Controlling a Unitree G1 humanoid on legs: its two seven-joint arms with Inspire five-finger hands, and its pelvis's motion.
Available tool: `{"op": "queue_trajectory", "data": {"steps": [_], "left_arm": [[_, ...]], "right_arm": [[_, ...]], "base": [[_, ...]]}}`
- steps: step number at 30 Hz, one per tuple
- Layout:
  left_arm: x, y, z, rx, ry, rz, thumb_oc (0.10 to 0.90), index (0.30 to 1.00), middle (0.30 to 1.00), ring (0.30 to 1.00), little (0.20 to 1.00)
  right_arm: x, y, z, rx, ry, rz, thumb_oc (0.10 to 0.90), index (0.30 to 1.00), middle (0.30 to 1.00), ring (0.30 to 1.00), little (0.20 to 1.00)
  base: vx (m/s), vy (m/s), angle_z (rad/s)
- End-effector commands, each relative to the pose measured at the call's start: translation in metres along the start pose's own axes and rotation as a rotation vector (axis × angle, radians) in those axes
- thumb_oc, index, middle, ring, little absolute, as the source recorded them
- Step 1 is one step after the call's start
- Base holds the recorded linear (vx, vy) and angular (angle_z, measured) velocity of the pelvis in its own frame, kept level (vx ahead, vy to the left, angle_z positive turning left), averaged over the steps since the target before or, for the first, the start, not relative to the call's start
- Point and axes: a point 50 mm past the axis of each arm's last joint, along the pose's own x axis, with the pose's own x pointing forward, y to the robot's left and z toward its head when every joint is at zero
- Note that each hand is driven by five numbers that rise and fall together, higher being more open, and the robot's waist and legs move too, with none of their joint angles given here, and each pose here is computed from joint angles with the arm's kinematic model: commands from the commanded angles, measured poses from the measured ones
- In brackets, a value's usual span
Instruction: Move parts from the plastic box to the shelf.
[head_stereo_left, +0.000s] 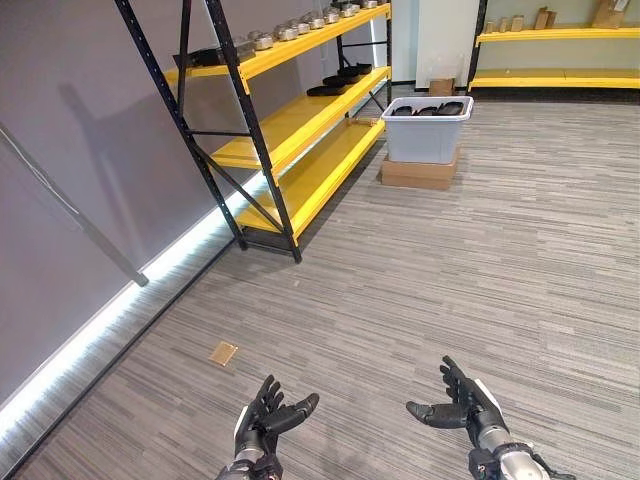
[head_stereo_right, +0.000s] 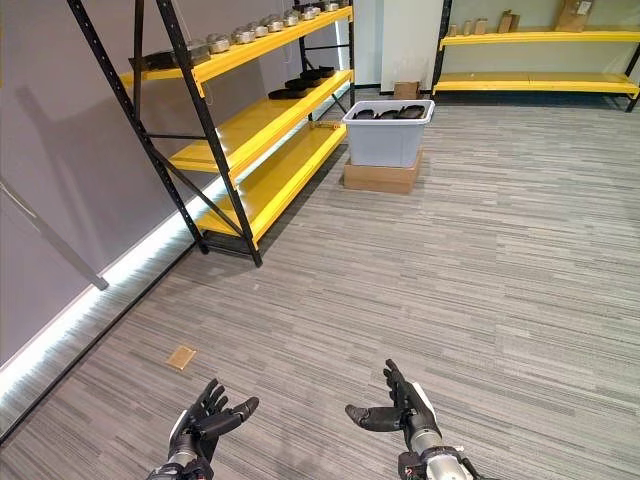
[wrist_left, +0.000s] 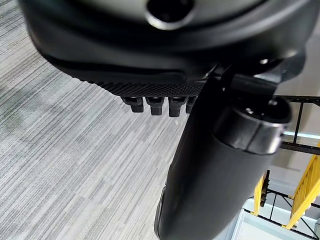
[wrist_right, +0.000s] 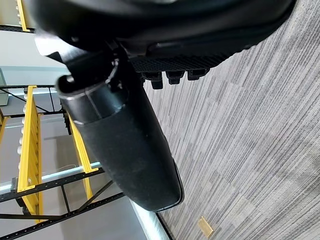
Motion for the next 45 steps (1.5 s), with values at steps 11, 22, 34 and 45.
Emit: {"op": "queue_trajectory", "data": {"steps": [11,22,34,45], "left_arm": [[0.010,-0.004,0.047,0.077,-0.200,-0.077,0.900,1.000,1.000,1.000,1.000],[0.011,-0.003,0.050,0.075,-0.208,-0.075,0.900,1.000,1.000,1.000,1.000],[0.011,-0.002,0.055,0.073,-0.219,-0.080,0.900,1.000,1.000,1.000,1.000],[0.011,0.006,0.074,0.090,-0.277,-0.064,0.900,1.000,1.000,1.000,1.000]], "right_arm": [[0.018,0.012,0.056,-0.011,-0.263,0.042,0.900,1.000,1.000,1.000,1.000],[0.019,0.012,0.055,0.004,-0.261,0.038,0.900,1.000,1.000,1.000,1.000],[0.023,0.015,0.058,0.041,-0.266,0.030,0.900,1.000,1.000,1.000,1.000],[0.029,0.028,0.064,0.093,-0.282,0.071,0.900,1.000,1.000,1.000,1.000]], "base": [[0.00,0.000,0.00],[0.00,-0.001,0.00],[0.04,0.025,-0.01],[0.05,0.163,0.04]]}}
